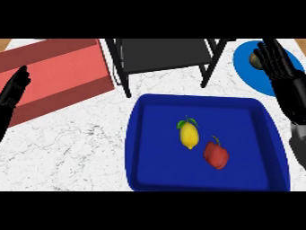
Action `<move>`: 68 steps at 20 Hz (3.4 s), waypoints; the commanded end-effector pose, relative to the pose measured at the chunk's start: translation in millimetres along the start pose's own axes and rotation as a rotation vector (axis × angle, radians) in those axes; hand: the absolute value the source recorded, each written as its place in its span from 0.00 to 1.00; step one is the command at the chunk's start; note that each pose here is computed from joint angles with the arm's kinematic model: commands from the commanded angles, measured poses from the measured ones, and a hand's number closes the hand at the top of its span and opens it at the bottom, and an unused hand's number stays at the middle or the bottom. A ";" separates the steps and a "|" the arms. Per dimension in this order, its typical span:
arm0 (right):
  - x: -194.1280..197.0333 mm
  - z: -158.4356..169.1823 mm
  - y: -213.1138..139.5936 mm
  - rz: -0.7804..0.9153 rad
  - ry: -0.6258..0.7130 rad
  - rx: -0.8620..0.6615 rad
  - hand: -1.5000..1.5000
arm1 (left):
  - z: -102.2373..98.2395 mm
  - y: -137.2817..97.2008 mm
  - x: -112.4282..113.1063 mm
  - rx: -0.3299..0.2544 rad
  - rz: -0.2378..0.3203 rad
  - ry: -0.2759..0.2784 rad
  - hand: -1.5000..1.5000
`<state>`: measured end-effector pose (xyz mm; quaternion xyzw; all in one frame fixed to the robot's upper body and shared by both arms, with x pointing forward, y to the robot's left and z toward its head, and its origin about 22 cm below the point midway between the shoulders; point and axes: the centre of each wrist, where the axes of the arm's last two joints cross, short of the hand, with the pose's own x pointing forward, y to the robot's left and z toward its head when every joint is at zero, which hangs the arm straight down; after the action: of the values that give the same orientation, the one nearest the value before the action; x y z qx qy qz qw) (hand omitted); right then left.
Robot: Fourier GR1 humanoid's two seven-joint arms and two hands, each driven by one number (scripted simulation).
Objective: Pick the lemon from the tray and place it in the tiered shelf
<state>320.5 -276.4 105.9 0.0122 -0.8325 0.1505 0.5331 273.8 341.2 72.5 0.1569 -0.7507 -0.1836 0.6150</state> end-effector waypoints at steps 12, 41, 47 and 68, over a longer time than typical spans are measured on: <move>-44.5 100.4 -38.5 0.359 0.523 -0.464 0.00 | 68.1 -74.9 -70.5 0.058 0.449 0.638 0.50; 98.7 30.9 73.7 0.670 0.891 -0.120 0.00 | 53.4 -83.4 -43.7 -0.004 0.426 0.657 0.50; 85.8 3.7 135.1 0.736 0.982 -0.033 0.00 | 34.5 -85.5 -45.9 0.001 0.465 0.651 0.50; 20.7 5.1 178.6 0.836 1.110 -0.042 0.00 | 42.1 -92.7 -59.1 0.022 0.441 0.675 0.50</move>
<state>270.7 -104.5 88.1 -0.3714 -0.4429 0.3403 0.7417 251.1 294.4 -10.2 0.0479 -0.5472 0.0201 0.8354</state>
